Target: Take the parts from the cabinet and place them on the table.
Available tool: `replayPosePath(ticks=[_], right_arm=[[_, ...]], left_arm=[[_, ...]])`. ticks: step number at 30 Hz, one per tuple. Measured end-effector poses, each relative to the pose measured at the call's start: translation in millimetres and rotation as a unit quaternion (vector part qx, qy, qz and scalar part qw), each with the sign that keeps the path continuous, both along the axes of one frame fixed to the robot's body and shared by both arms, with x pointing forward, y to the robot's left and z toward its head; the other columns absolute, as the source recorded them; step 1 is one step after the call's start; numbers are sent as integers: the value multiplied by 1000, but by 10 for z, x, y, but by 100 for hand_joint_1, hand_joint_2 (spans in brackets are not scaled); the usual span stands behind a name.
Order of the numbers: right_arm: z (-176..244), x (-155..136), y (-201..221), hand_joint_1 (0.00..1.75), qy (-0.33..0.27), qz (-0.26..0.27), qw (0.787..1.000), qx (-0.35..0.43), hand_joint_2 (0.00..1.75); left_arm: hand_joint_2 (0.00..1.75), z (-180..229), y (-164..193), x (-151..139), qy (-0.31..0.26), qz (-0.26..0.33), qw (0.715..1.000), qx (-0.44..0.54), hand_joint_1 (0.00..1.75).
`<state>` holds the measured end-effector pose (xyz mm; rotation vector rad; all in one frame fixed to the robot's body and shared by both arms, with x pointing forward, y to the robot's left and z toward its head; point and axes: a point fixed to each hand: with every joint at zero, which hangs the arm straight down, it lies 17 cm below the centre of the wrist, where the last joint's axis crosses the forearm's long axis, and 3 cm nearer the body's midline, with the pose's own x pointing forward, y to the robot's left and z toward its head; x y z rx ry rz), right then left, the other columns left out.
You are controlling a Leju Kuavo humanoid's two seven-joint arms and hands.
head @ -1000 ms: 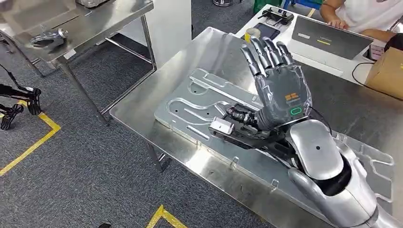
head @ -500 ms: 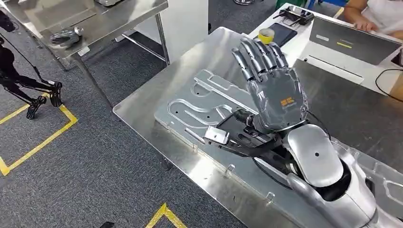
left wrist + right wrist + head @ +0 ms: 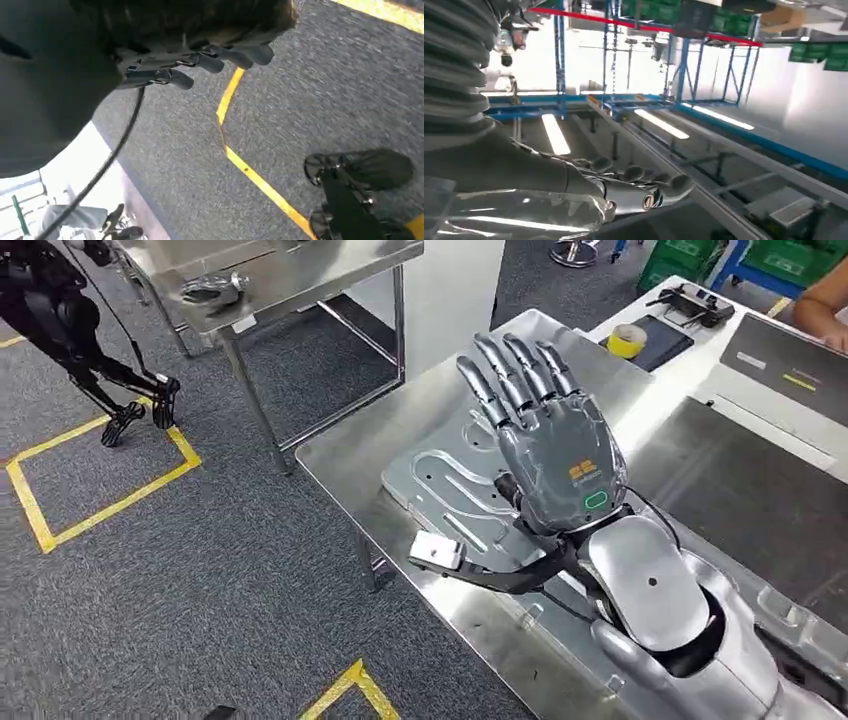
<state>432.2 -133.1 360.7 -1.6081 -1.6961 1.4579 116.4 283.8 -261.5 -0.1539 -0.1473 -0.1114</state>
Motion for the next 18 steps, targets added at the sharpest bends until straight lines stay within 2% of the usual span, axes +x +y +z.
replayPosePath(ticks=[12,18], right_arm=[[-37,-90,169,0,-2,27,1000,-2,175],[38,-227,475,0,-16,72,997,23,175]], left_arm=[[0,-7,-11,-21,3,-4,1000,2,0],[0,9,-31,29,-1,-8,1000,-2,0]])
